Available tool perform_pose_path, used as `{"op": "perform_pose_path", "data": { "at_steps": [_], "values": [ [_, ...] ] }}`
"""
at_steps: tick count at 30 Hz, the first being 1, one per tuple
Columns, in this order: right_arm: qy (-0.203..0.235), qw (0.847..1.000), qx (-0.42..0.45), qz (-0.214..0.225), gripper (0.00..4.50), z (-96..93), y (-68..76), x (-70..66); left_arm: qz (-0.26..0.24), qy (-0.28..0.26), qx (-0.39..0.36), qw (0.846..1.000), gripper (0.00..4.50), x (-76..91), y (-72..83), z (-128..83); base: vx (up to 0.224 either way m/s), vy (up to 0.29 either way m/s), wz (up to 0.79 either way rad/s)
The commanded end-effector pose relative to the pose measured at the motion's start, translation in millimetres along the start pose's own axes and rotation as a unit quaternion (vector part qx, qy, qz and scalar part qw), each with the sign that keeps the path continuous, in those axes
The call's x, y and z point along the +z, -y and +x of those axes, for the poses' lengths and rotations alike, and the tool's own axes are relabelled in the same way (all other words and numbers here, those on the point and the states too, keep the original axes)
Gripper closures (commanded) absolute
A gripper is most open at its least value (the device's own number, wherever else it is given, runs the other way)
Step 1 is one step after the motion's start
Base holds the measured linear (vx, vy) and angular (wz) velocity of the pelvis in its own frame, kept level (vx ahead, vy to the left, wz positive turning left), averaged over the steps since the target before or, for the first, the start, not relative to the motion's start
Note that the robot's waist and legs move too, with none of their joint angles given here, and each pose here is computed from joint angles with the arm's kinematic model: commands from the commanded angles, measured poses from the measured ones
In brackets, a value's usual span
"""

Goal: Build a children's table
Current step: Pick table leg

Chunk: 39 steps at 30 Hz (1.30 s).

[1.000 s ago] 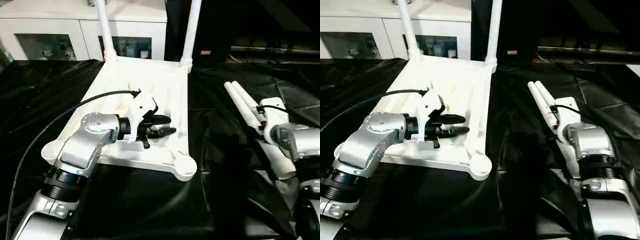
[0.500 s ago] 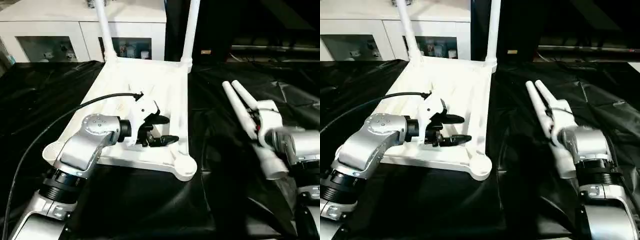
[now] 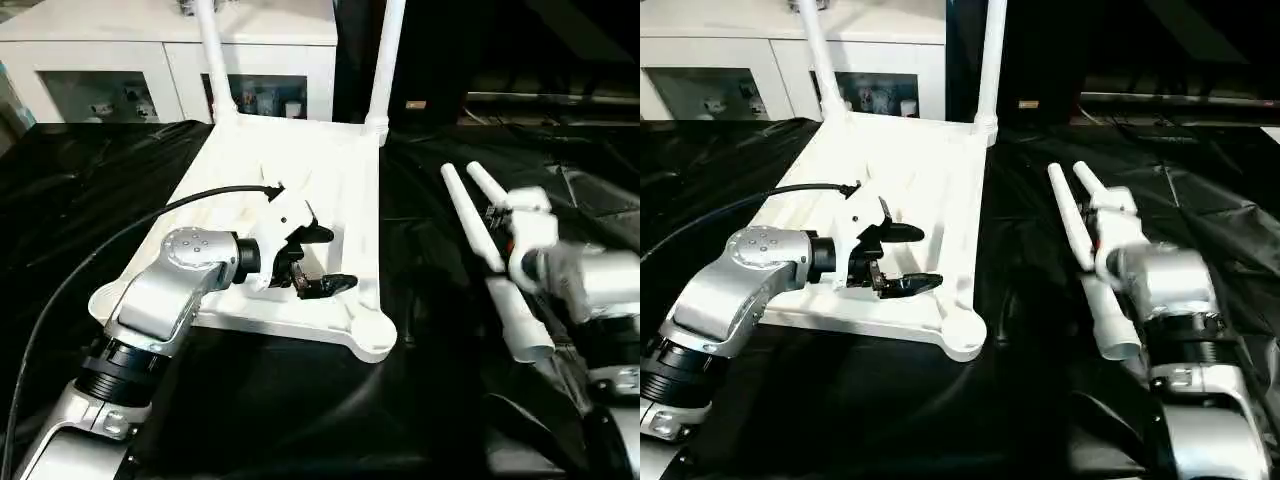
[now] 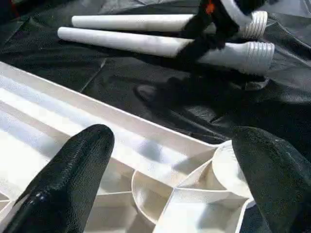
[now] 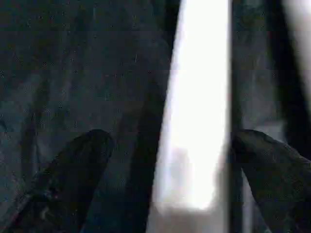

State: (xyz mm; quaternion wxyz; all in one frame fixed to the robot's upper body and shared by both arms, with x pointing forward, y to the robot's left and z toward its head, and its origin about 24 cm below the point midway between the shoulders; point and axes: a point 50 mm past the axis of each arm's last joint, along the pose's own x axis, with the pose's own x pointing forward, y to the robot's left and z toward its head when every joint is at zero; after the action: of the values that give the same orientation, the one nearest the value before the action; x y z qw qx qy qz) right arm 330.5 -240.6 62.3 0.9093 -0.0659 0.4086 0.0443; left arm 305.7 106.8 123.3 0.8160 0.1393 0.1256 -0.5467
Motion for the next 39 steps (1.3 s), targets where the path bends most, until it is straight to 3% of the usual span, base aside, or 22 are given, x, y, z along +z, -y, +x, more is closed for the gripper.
{"op": "perform_pose_path", "data": {
  "at_steps": [1,3,4,7,12,21,31,34,35,36,37,38,39],
  "values": [
    [-0.014,1.0,-0.001,0.008,0.0,3.5,0.7,-6.4,0.015,-0.004,0.004,1.0,0.02,2.8,0.6,-1.5,0.0,0.0,0.0],
    [-0.014,1.0,0.005,0.016,0.0,4.1,-0.3,-6.2,0.016,-0.005,0.004,1.0,0.02,3.1,0.2,-2.1,0.0,0.0,0.0],
    [-0.012,1.0,0.009,0.022,0.28,4.2,-0.9,-4.0,0.017,-0.005,0.005,1.0,0.0,3.5,-0.8,-2.8,0.0,0.0,0.0],
    [-0.009,1.0,0.008,0.024,0.38,3.4,0.0,1.3,0.021,-0.006,0.007,1.0,0.0,4.4,-2.8,-3.3,0.0,0.0,0.0],
    [-0.008,1.0,0.005,0.029,0.93,2.1,2.9,5.2,0.022,-0.004,0.004,1.0,0.0,5.9,-3.3,-2.2,0.0,0.0,0.0],
    [-0.022,0.999,-0.002,0.041,1.7,3.8,6.6,-0.4,0.018,-0.007,0.001,1.0,0.0,3.1,-0.5,-0.1,0.0,0.0,0.0],
    [-0.013,0.996,-0.017,0.09,2.6,0.9,15.6,-9.3,0.015,-0.016,0.072,0.997,0.0,3.2,-15.1,11.8,0.0,0.0,0.0],
    [0.005,0.994,-0.025,0.11,2.65,0.6,17.5,-8.8,-0.007,0.018,0.115,0.993,0.0,8.9,-22.8,15.2,0.0,0.0,0.0],
    [0.028,0.992,-0.032,0.118,2.66,-0.4,18.9,-4.2,-0.005,0.039,0.136,0.99,0.0,11.5,-26.0,16.0,0.0,0.0,0.0],
    [0.057,0.99,-0.039,0.126,2.66,-2.0,20.5,1.5,0.001,0.062,0.156,0.986,0.0,14.2,-28.7,16.5,0.0,0.0,0.0],
    [0.1,0.985,-0.044,0.136,2.66,-4.6,23.0,9.9,-0.023,0.068,0.159,0.985,0.0,13.8,-30.9,17.6,0.0,0.0,0.0],
    [0.1,0.985,-0.044,0.136,2.66,-4.6,23.0,9.9,-0.023,0.068,0.159,0.985,0.0,13.8,-30.9,17.6,0.0,0.0,0.0],
    [0.177,0.971,-0.038,0.153,2.66,-11.4,24.9,24.2,-0.056,0.092,0.156,0.982,0.0,17.2,-32.6,20.3,0.0,0.0,0.0]
  ]
}}
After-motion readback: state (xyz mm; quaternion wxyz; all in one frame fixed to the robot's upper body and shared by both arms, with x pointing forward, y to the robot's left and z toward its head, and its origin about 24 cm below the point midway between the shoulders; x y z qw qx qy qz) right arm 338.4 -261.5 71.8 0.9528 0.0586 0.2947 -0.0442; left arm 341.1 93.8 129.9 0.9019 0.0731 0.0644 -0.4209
